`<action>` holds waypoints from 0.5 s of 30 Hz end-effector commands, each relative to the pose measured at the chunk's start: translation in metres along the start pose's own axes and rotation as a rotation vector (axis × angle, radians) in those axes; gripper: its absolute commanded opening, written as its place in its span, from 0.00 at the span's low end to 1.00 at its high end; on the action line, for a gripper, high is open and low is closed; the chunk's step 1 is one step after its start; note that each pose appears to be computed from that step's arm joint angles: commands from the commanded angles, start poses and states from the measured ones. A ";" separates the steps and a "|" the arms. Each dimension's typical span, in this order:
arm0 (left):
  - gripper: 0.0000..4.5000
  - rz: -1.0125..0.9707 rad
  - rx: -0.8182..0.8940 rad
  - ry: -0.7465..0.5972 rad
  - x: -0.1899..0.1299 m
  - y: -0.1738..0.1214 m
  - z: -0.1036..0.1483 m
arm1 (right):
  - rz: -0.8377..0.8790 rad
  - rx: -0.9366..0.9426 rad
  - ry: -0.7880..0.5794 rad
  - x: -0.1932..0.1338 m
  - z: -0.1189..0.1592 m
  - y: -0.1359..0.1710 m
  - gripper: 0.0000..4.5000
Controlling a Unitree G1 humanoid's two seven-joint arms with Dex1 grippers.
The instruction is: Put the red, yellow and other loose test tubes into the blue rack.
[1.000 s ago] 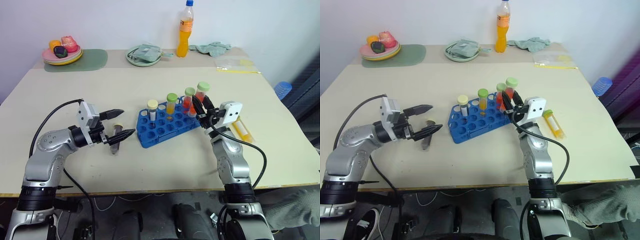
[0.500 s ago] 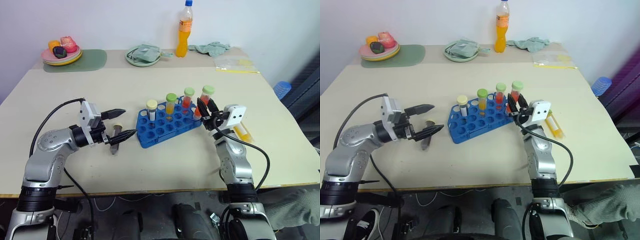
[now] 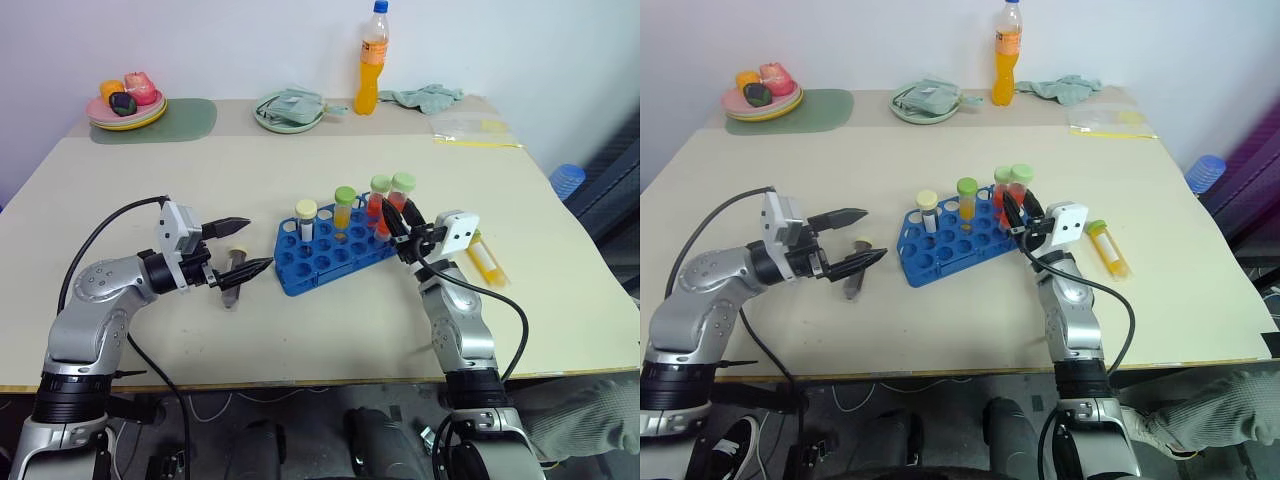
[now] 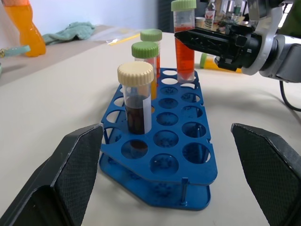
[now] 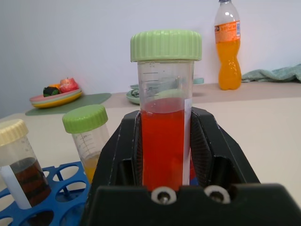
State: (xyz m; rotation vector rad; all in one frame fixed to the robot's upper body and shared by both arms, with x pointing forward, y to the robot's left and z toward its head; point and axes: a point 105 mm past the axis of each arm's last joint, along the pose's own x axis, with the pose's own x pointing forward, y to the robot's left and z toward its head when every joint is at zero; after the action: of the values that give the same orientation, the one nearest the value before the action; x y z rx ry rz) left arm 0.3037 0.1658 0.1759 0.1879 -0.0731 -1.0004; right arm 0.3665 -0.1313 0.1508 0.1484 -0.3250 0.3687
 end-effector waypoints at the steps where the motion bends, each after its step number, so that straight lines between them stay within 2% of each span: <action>1: 1.00 -0.012 0.038 -0.042 0.002 -0.002 0.014 | -0.010 -0.035 -0.033 0.001 0.011 -0.008 0.28; 15: 1.00 -0.003 0.036 -0.044 0.001 -0.001 0.015 | 0.009 -0.062 -0.020 0.006 0.003 -0.005 0.28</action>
State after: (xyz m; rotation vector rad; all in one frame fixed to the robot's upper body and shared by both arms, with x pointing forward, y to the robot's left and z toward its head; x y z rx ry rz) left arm 0.3037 0.1641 0.1774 0.1870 -0.0827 -0.9977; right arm 0.3716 -0.1393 0.1405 0.1036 -0.2987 0.3521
